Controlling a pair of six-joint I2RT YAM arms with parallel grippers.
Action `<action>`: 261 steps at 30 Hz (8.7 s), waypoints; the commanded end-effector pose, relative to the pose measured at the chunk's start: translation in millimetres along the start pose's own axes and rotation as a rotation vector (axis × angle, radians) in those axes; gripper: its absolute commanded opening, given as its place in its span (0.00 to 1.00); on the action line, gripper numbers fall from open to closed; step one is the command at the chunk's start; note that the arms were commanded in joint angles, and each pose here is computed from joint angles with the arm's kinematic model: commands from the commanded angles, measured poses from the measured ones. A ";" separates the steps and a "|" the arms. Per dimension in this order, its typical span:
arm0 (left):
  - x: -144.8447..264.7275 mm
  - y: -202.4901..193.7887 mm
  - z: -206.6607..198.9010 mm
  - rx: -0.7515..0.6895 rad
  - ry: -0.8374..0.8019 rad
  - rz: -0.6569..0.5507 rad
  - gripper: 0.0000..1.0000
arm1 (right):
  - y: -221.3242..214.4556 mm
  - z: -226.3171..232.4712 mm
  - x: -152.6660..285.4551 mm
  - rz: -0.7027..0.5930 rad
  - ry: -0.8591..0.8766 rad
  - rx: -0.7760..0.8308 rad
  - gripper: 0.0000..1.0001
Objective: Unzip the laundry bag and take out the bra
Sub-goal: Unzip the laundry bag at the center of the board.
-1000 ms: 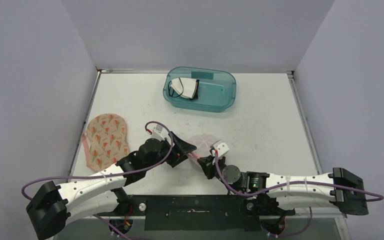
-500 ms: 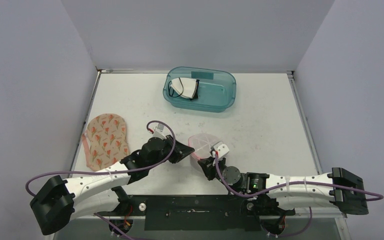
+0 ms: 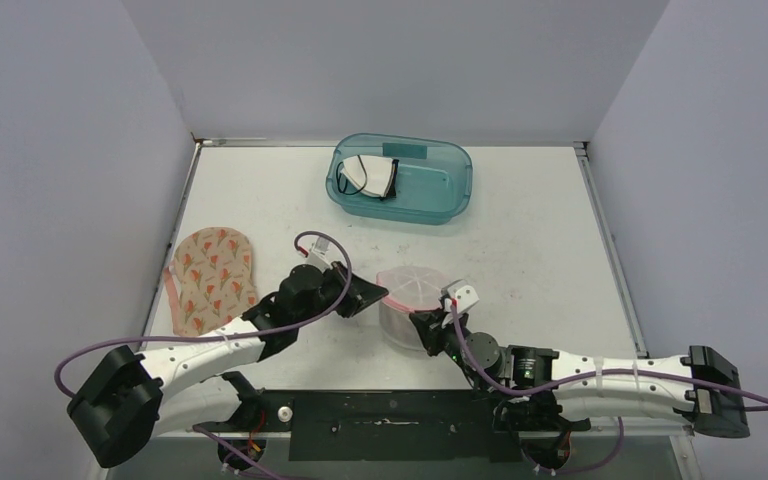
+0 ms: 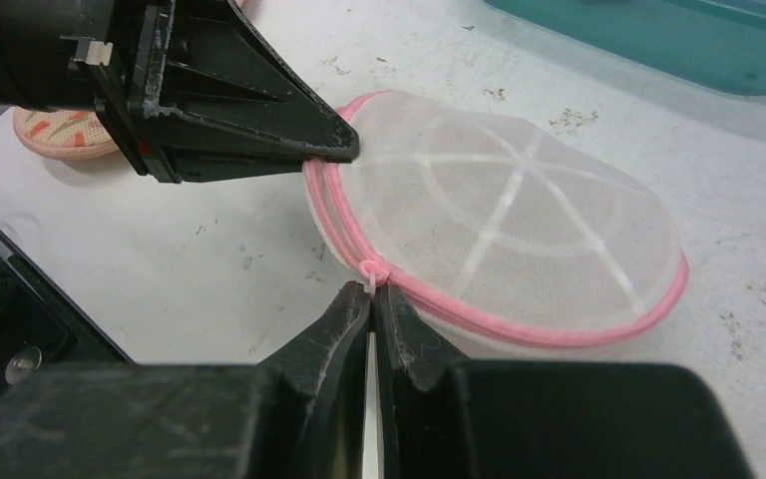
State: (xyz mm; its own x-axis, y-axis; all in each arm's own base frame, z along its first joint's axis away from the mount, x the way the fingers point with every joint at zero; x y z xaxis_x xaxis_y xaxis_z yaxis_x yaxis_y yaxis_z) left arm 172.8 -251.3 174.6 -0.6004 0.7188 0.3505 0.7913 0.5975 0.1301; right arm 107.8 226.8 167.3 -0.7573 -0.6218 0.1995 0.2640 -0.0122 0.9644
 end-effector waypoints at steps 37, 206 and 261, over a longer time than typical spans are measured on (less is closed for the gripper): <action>-23.9 27.7 -20.0 -0.242 -0.121 0.222 0.13 | 18.9 13.8 -0.6 -0.042 0.039 0.005 0.05; 16.3 31.1 -54.0 -0.183 -0.130 -0.030 0.00 | 28.8 -4.6 20.7 -0.055 -0.027 0.061 0.05; -13.2 -10.3 -32.1 -0.122 0.009 0.069 0.37 | 11.0 16.0 9.0 -0.008 0.073 0.101 0.05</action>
State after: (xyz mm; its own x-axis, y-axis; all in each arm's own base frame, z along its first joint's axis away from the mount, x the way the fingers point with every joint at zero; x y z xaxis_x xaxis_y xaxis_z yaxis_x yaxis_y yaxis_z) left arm 166.2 -273.2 184.8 -0.4993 0.7389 0.4524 0.8641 0.4629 0.1975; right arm 96.5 228.9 167.6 -0.7215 -0.6487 0.2419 0.2060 0.1325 0.9696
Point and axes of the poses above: each gripper's point midway between its finger pads, its own x axis back along the fingers, its own z axis along the line the jaws close on, y = z × x, the point moved 6 cm from there along x, back along the fingers, and after that the axes turned 2 degrees about x, right-handed, at the moved point
